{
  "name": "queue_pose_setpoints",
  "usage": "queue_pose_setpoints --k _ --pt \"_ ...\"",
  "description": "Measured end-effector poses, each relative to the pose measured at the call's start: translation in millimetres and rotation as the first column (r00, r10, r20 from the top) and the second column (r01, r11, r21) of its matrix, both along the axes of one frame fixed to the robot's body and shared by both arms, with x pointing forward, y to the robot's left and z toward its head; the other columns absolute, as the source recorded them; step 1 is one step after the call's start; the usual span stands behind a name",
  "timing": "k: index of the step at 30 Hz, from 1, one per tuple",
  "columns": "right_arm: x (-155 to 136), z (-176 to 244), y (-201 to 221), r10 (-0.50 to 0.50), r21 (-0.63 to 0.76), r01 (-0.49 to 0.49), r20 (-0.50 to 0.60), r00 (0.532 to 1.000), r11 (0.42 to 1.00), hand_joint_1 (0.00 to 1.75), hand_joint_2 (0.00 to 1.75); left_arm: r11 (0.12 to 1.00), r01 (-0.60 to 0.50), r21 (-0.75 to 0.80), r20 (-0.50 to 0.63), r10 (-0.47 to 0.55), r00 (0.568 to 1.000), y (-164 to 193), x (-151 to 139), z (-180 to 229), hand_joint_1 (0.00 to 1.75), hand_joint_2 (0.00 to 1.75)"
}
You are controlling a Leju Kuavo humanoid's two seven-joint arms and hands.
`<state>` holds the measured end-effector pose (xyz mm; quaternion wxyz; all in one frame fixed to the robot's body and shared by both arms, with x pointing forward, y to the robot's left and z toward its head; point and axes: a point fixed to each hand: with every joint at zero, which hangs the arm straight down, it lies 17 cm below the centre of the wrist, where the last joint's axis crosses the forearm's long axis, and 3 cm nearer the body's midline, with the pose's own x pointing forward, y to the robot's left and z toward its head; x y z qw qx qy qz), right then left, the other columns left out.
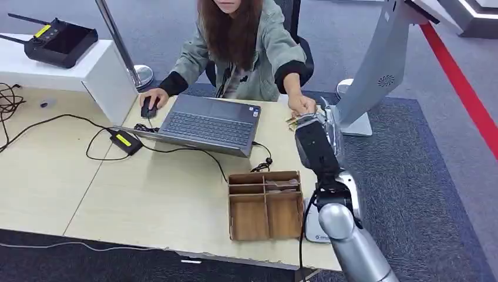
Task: Pass the card to the sensor for recognition and then transmit it.
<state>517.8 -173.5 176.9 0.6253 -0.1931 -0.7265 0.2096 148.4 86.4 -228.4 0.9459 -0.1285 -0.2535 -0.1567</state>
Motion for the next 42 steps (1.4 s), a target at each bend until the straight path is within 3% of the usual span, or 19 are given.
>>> queue_pose_setpoints --k 8,15,19,30,42 --pt "-7 34 2 0.011 -0.004 -0.011 0.028 1.0 1.0 0.0 1.75 1.0 -0.01 0.01 0.008 0.01 1.0 3 -1 -1 0.0 0.0" --pt "-37 101 -5 0.061 -0.226 -0.036 0.106 0.993 0.974 0.0 1.75 0.999 -0.03 0.018 0.002 0.03 1.0 8 -6 -4 0.0 0.0" --pt "-57 112 -13 0.081 -0.294 -0.037 0.138 0.987 0.955 0.0 1.75 0.999 -0.035 0.026 0.004 0.035 0.999 12 -6 -5 0.0 0.0" --pt "-81 48 -11 0.128 -0.383 -0.097 0.057 0.99 0.919 0.0 1.75 0.999 -0.035 0.031 0.015 0.035 0.999 15 -3 -5 0.0 0.0" --pt "-77 -40 -12 0.094 -0.391 -0.129 -0.108 0.99 0.911 0.0 1.75 0.999 -0.029 0.021 0.017 0.028 0.999 13 -2 -4 0.0 0.0"
